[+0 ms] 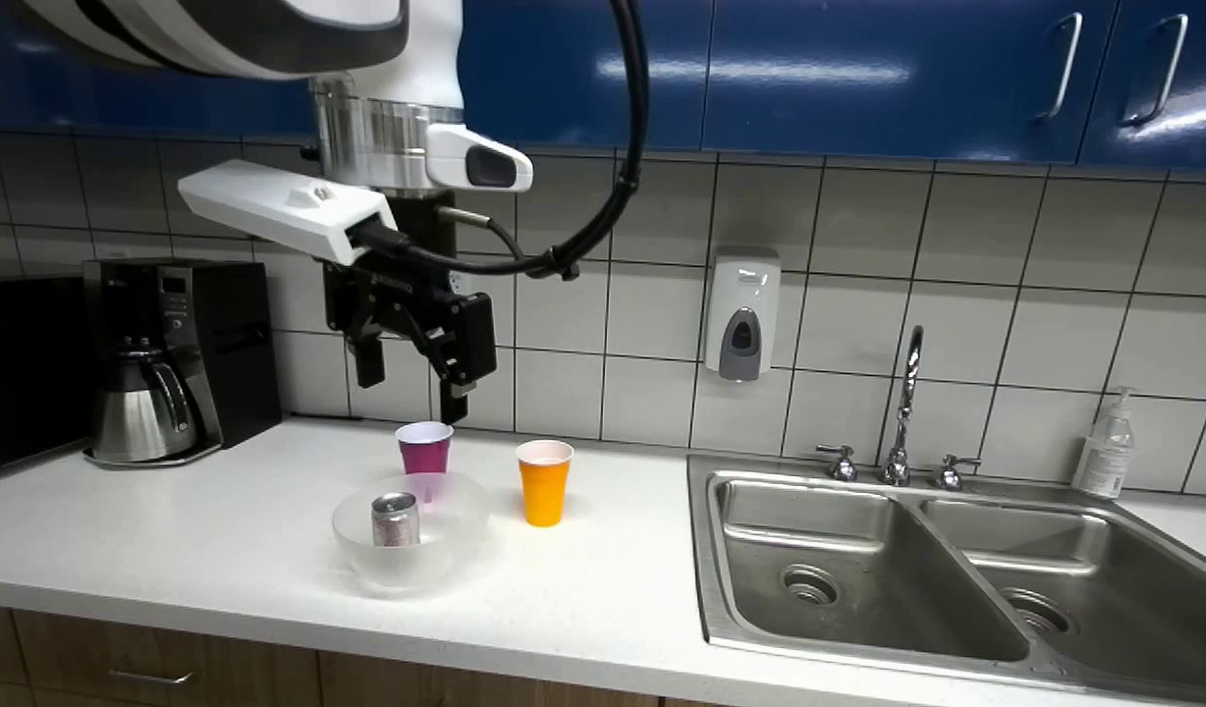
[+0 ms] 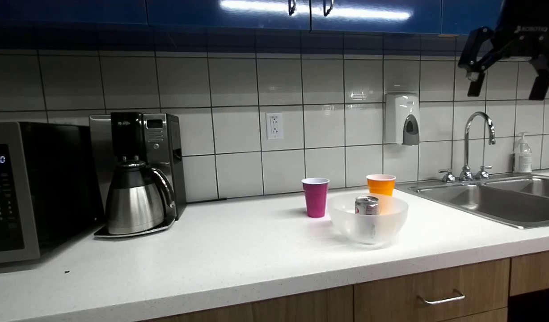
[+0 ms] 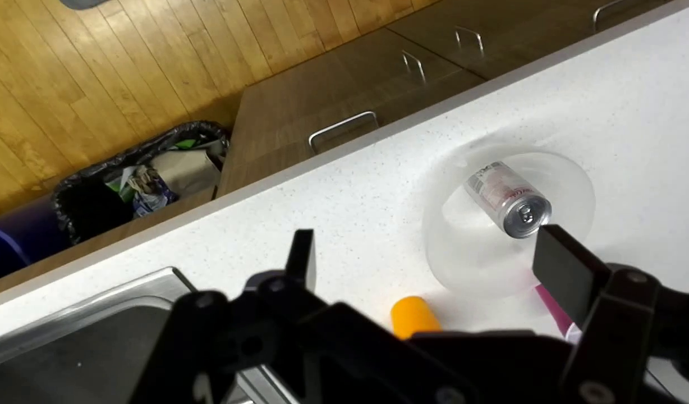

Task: Move the soda can closer to the sink

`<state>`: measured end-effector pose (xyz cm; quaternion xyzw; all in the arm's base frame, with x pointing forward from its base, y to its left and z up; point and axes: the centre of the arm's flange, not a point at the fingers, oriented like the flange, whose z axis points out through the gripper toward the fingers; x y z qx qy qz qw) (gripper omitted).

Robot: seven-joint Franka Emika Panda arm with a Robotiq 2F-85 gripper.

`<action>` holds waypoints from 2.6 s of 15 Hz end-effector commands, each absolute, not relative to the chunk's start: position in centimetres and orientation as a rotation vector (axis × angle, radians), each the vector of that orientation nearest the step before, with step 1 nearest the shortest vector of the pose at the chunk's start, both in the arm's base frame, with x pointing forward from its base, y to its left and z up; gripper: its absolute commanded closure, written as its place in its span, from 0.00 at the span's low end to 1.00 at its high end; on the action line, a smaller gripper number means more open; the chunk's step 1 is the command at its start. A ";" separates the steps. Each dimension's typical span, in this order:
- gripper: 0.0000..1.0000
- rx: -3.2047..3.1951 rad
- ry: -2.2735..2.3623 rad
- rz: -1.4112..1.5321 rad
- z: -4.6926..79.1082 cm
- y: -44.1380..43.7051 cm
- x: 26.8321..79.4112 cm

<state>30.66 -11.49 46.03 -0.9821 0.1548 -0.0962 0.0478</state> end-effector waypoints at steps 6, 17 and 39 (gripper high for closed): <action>0.00 -2.953 0.384 -0.375 41.1 -7.1 35.4; 0.00 -2.996 0.273 -0.366 34.3 -3.3 42.0; 0.00 -3.024 0.207 -0.266 24.6 1.6 51.6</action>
